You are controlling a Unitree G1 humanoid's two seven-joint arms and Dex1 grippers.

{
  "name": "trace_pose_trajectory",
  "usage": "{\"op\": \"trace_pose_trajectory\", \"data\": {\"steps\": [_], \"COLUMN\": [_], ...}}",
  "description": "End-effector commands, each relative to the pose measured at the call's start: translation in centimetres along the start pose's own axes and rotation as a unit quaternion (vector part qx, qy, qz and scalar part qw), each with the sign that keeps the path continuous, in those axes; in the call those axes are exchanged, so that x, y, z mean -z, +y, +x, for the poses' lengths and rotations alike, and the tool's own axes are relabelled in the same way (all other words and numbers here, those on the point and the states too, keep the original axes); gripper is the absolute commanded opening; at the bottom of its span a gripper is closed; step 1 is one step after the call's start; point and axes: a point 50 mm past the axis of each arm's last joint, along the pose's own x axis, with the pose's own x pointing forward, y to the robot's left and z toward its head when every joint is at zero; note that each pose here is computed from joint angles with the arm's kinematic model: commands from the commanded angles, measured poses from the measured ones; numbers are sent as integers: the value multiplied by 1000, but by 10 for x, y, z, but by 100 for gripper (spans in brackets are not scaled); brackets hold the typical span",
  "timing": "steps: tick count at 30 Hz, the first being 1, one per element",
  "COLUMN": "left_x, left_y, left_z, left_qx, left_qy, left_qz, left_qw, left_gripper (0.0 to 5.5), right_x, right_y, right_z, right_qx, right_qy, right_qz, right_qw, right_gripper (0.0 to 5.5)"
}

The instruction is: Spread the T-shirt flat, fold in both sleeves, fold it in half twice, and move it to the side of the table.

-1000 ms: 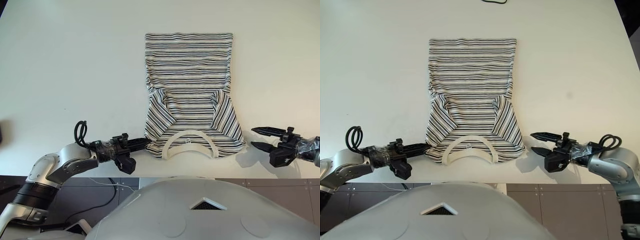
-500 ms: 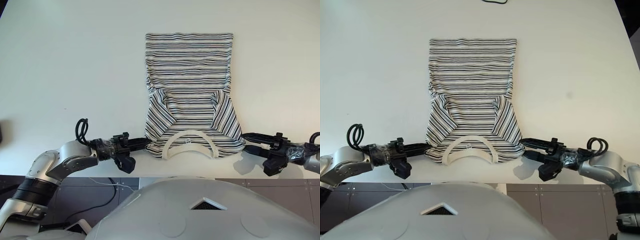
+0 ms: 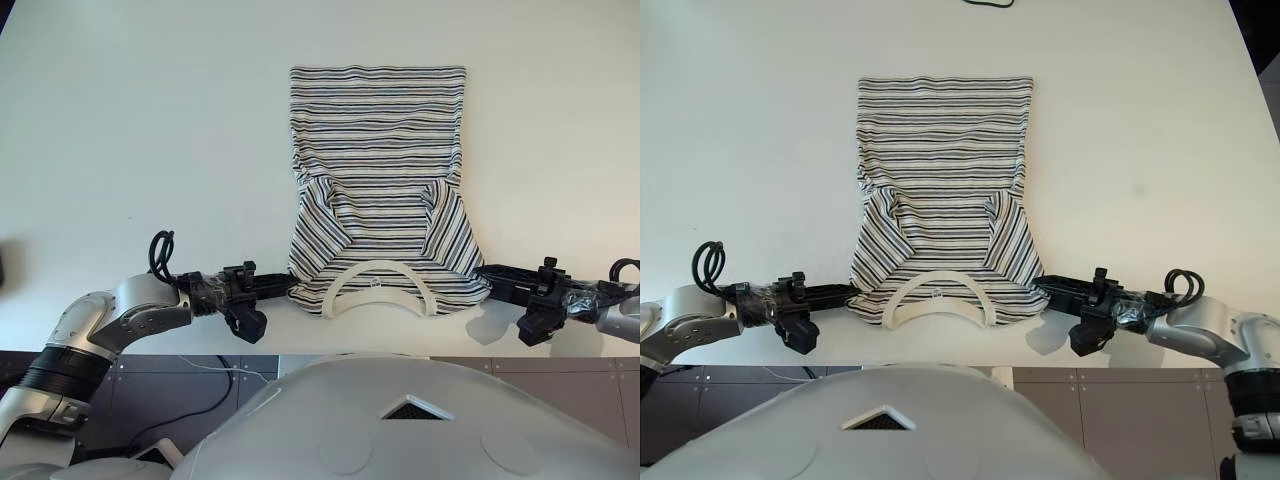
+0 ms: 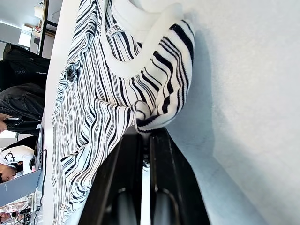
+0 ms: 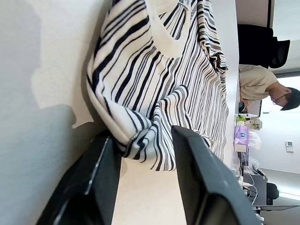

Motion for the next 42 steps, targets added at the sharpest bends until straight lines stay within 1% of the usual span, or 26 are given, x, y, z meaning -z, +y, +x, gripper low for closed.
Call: {"op": "trace_pose_trajectory", "data": {"steps": [1, 6, 10, 13, 18, 20, 22, 26, 28, 29, 31, 33, 34, 36, 38, 40, 42], "left_x": [3, 2, 1, -8, -30, -42, -55, -76, -77, -74, -59, -32, -18, 13, 42, 66, 86], "left_y": [-16, -12, -6, 5, 31, 41, 53, 88, 100, 106, 120, 132, 137, 147, 154, 156, 158], "left_z": [-3, -3, -2, -7, -34, -42, -49, -62, -71, -76, -79, -76, -71, -57, -43, -25, -2], "left_qx": [57, 55, 47, 47, 52, 47, 47, 59, 65, 60, 13, -45, -58, -77, -93, -97, -87], "left_qy": [15, 8, 0, -24, -50, -69, -89, -159, -172, -174, -151, -103, -89, -67, -43, -20, -10], "left_qz": [-20, -21, -37, -87, -219, -277, -342, -471, -506, -518, -529, -528, -528, -536, -552, -570, -585], "left_qw": [998, 998, 998, 995, 973, 957, 934, 866, 843, 835, 835, 842, 843, 838, 827, 816, 806], "left_gripper": [10, 10, 10, 10, 10, 10, 10, 10, 10, 10, 10, 10, 10, 10, 10, 10, 10], "right_x": [-2, -2, -5, -13, -41, -46, -49, -59, -57, -55, -44, -27, -14, 17, 46, 75, 102], "right_y": [25, 25, 22, 14, -29, -50, -75, -119, -140, -147, -161, -174, -176, -184, -189, -186, -178], "right_z": [-5, -3, -1, -9, -36, -42, -51, -71, -78, -80, -78, -72, -70, -51, -27, -4, 16], "right_qx": [-96, -94, -89, -94, -108, -104, -100, -112, -117, -117, -110, -86, -62, -47, -51, -48, -39], "right_qy": [13, 18, 14, 10, -8, -10, -2, -23, -40, -43, -46, -40, -39, -56, -49, -16, 28], "right_qz": [28, 57, 75, 96, 206, 253, 308, 419, 454, 465, 482, 495, 503, 515, 532, 555, 572], "right_qw": [995, 994, 993, 991, 972, 962, 946, 901, 883, 877, 868, 864, 861, 854, 844, 830, 819], "right_gripper": [110, 14, 12, 12, 12, 12, 12, 12, 12, 12, 12, 12, 12, 12, 12, 12, 12]}}
